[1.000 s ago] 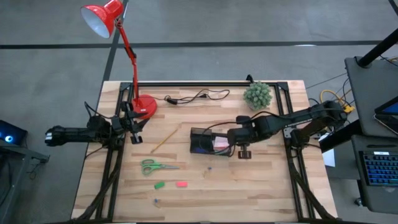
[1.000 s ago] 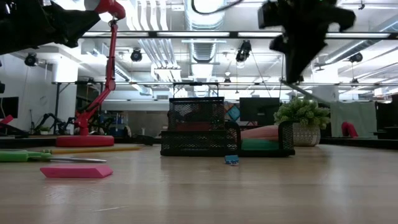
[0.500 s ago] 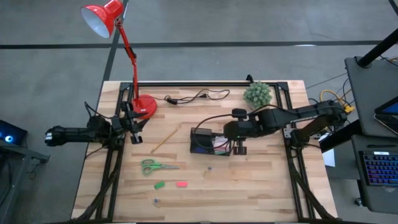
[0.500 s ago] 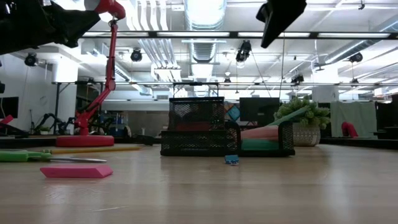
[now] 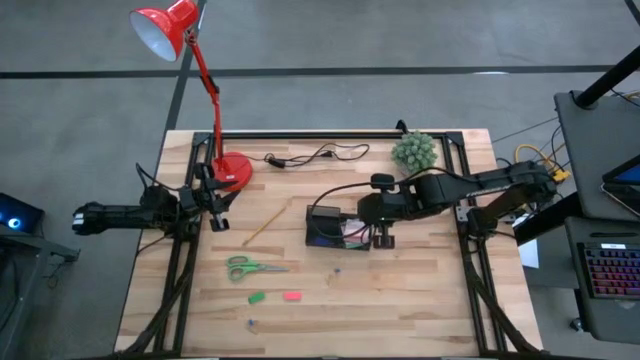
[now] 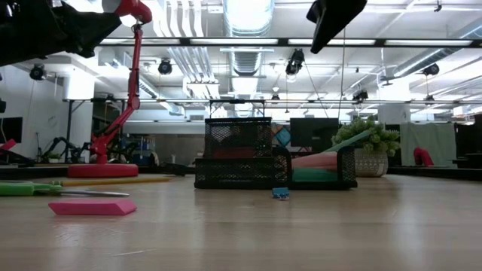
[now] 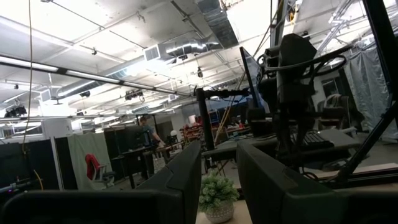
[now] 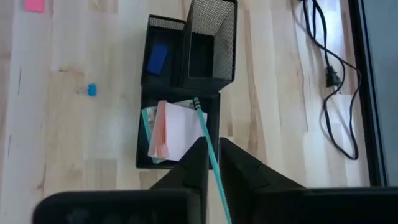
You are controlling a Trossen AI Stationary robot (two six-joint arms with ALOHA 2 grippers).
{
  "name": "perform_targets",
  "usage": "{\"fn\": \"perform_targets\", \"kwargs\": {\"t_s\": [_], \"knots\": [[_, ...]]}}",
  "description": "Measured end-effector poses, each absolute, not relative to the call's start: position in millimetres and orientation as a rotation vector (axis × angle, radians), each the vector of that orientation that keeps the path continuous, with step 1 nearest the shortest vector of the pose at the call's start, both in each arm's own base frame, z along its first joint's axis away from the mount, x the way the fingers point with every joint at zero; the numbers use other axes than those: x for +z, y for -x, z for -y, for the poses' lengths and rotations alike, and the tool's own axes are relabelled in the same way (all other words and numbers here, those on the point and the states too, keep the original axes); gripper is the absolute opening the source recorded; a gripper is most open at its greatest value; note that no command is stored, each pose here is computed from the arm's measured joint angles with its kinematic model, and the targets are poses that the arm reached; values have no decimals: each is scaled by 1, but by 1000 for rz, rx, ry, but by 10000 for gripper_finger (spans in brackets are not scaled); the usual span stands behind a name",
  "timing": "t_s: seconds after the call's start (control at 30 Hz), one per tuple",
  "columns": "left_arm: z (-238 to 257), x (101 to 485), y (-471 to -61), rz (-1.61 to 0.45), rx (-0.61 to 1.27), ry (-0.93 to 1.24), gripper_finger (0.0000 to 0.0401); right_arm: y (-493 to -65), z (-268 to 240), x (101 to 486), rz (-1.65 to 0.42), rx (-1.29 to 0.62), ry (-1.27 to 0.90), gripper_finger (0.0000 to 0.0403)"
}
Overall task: Pick and place office supplies into organizer
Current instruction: Put the light blue pencil into the black desk organizer
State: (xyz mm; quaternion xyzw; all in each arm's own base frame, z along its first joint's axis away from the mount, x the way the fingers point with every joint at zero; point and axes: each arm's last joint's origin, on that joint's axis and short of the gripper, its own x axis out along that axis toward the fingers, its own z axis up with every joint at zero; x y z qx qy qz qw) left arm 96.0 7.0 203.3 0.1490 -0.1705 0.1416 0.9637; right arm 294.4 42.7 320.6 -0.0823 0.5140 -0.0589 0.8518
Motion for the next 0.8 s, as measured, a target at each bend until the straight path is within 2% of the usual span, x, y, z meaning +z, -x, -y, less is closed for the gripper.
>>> {"fn": "perform_targets", "kwargs": {"t_s": [0.4,0.53,0.8], "knots": [[-7,203,-96,345,287,-302,89,-329,-51,294,-1065,-136,125,157],[-7,203,-96,342,286,-302,89,-333,-54,297,-1043,-145,95,163],[-7,202,-97,333,284,-302,89,-331,-71,312,-985,-85,139,139]]}}
